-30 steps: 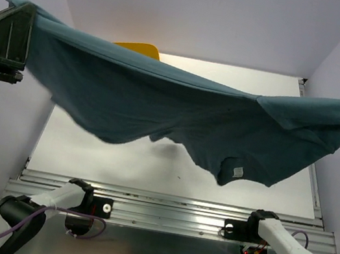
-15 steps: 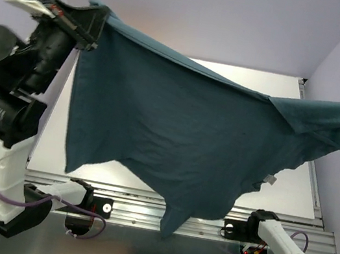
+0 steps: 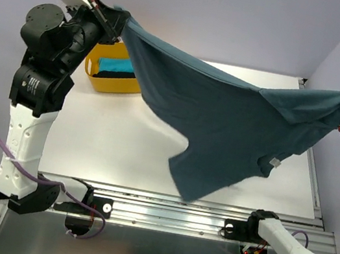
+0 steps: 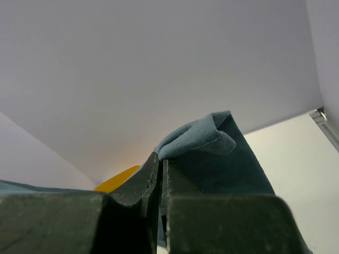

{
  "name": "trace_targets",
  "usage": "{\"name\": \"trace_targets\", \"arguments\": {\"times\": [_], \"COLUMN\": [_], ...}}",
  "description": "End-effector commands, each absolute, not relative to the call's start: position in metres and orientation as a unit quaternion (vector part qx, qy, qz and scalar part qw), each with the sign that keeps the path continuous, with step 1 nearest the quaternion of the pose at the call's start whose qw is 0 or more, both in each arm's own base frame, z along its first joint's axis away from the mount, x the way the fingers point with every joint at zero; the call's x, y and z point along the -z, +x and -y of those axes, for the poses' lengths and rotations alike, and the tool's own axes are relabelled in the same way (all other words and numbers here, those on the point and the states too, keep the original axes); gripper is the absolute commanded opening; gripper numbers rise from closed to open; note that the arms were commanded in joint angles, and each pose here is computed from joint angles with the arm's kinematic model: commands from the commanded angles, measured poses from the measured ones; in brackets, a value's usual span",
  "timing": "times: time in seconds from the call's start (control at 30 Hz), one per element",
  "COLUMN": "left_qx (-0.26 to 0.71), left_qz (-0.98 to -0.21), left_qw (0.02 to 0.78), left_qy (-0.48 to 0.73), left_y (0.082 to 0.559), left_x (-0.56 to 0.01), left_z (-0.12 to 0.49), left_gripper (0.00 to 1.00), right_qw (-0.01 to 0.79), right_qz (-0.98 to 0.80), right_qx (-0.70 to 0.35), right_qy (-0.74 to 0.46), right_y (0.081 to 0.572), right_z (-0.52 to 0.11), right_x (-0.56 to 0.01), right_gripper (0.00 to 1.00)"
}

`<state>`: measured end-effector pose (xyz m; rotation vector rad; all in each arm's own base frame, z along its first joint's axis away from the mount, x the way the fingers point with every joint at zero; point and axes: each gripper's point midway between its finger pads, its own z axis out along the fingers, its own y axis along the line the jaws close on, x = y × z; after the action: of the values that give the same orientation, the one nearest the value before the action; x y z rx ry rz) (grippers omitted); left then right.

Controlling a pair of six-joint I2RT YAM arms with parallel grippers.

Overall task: Roll the t-shirts
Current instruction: Flatten out the T-shirt at the center of the board.

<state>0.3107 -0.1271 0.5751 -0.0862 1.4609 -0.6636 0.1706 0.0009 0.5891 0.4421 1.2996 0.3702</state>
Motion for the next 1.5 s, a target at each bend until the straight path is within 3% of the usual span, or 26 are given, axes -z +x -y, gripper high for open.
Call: {"name": "trace_targets", "arguments": {"times": [0.0, 0.4, 0.7, 0.9, 1.13, 1.47], "left_qx": [0.323, 0.339, 0.352, 0.350, 0.338, 0.317], "left_qz": [-0.552, -0.460, -0.430, -0.477, -0.564, -0.710], "left_qw": [0.768, 0.819, 0.830, 0.805, 0.753, 0.628], "left_qy": [-0.028, -0.042, -0.048, -0.039, -0.033, -0.028], "left_y": [0.245, 0.139, 0.100, 0.142, 0.235, 0.381], "left_x": [-0.653, -0.710, -0.717, -0.690, -0.625, -0.445], "left_z": [0.105, 0.063, 0.050, 0.069, 0.106, 0.166], "left_gripper": [0.00, 0.00, 0.00, 0.00, 0.00, 0.00], "right_qw": [0.821, 0.859, 0.866, 0.858, 0.817, 0.694], "right_qz": [-0.506, -0.415, -0.383, -0.407, -0.490, -0.634], "right_qx": [-0.209, -0.284, -0.308, -0.271, -0.165, 0.047], "right_qy": [0.165, 0.102, 0.095, 0.158, 0.253, 0.337], "right_y": [0.113, 0.025, -0.001, 0.012, 0.069, 0.188], "right_z": [-0.001, -0.014, -0.014, 0.007, 0.039, 0.073], "right_x": [-0.645, -0.695, -0.704, -0.680, -0.613, -0.485], "right_gripper": [0.01, 0.01, 0.01, 0.01, 0.01, 0.01]}}
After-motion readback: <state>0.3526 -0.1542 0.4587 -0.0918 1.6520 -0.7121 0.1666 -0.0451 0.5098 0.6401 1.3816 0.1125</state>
